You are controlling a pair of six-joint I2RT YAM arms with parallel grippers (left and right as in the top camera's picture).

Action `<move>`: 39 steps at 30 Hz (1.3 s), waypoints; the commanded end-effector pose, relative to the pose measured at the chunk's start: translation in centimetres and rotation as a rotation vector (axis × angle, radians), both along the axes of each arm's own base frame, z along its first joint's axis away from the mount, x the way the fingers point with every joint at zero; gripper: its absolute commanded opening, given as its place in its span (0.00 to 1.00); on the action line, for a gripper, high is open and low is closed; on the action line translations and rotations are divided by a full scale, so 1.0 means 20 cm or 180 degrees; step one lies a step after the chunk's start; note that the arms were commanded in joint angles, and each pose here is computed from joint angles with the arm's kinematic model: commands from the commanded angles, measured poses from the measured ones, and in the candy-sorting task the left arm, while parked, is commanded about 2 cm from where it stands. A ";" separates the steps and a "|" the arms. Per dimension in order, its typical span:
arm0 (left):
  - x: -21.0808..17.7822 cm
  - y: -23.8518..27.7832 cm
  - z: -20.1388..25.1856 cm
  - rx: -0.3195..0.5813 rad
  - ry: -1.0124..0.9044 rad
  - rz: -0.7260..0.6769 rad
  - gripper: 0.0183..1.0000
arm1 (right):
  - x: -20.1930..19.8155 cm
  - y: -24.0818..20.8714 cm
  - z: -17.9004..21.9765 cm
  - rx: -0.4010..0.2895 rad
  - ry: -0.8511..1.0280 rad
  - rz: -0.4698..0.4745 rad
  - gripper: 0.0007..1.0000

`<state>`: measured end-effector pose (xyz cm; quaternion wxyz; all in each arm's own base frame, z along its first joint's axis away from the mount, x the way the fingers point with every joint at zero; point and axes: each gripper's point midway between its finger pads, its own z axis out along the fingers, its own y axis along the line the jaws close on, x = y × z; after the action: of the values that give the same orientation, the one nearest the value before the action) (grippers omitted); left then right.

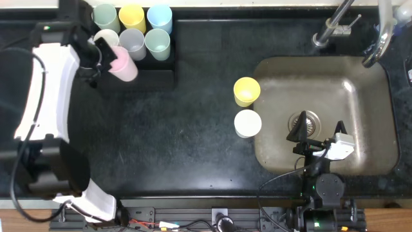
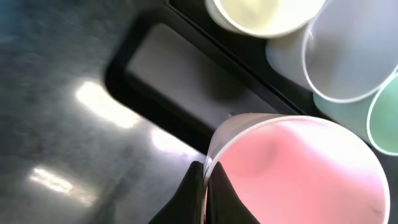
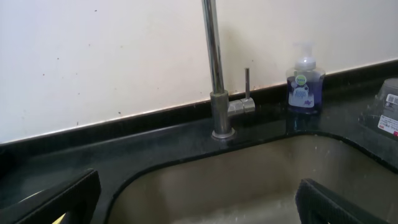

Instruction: Store Cups

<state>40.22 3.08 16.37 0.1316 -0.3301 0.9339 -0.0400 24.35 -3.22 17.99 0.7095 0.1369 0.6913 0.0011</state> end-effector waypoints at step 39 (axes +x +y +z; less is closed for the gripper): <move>0.02 0.34 -0.07 0.0505 -0.0475 0.0823 0.02 | 0.00 -0.01 -0.01 -0.0020 -0.0007 -0.0015 1.00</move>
<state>40.79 9.34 13.39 0.2088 -0.4226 0.8816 0.0241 24.34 -3.23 17.98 0.7093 0.1372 0.6914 0.0008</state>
